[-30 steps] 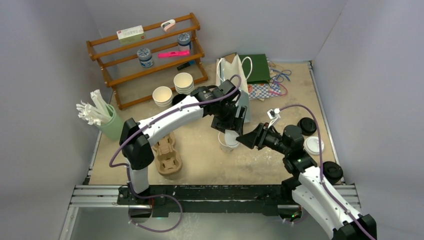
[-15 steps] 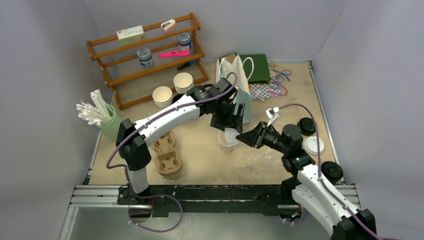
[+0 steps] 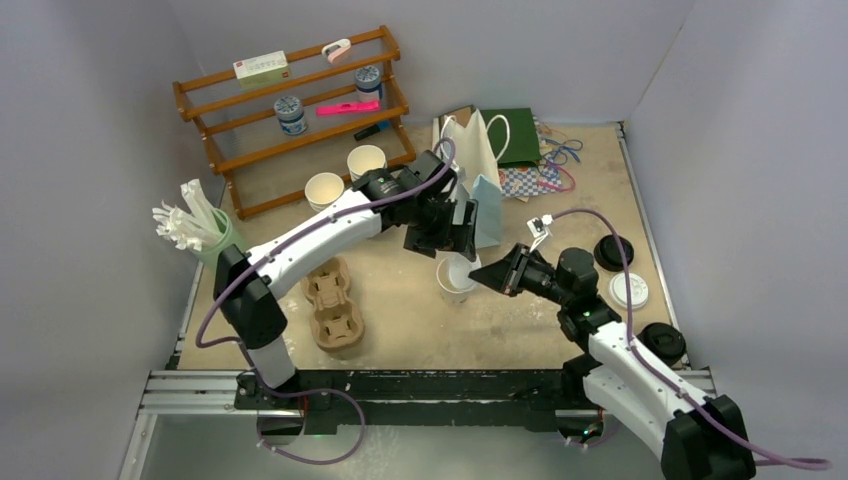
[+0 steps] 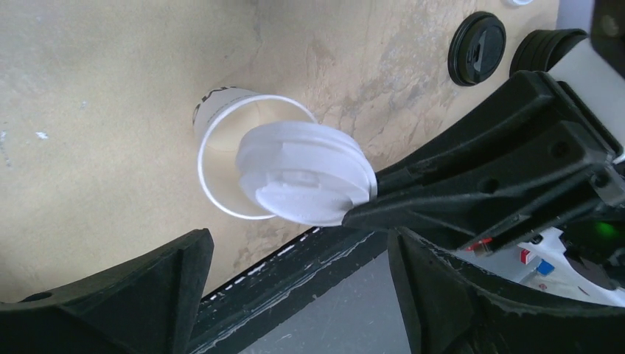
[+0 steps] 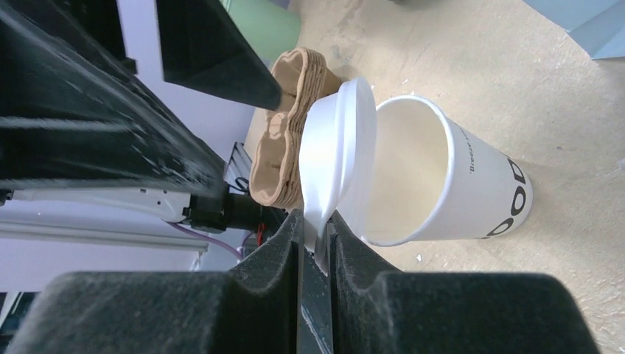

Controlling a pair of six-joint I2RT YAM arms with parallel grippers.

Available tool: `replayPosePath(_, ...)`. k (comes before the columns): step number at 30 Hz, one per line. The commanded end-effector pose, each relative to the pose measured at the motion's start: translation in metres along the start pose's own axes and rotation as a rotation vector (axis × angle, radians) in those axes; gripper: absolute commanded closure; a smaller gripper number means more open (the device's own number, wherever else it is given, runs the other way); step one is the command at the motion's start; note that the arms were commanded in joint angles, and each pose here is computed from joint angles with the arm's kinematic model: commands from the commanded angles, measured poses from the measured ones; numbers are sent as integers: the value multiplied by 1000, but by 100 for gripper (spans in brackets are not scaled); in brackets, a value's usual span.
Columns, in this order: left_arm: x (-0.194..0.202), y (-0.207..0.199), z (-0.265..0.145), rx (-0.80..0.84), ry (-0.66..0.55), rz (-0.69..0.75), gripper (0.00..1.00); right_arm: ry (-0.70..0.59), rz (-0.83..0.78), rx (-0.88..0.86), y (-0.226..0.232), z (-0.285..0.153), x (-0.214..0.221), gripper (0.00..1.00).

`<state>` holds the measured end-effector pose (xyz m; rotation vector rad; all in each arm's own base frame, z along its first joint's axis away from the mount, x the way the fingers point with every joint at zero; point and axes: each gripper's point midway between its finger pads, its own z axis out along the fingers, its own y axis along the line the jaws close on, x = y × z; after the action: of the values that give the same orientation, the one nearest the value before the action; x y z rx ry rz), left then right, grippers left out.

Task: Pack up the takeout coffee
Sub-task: Close the cup lid on the coffee cup.

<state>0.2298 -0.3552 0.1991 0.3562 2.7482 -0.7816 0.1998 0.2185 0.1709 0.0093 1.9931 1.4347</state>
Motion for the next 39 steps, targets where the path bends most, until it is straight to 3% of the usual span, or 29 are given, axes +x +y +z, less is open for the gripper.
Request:
replayPosePath(1, -14, 6, -39, 18, -103, -27, 7, -18, -10, -41, 8, 2, -5, 83)
replayPosePath(11, -13, 36, -75, 84, -242, -86, 10, 48, 28, -158, 38, 1, -4, 83)
replayPosePath(22, -26, 50, -93, 199, -408, -104, 13, 74, 139, -209, 38, 13, -6, 84)
replayPosePath(39, -15, 36, -62, 392, -376, 15, 28, 106, 157, -90, 8, 20, 4, 83)
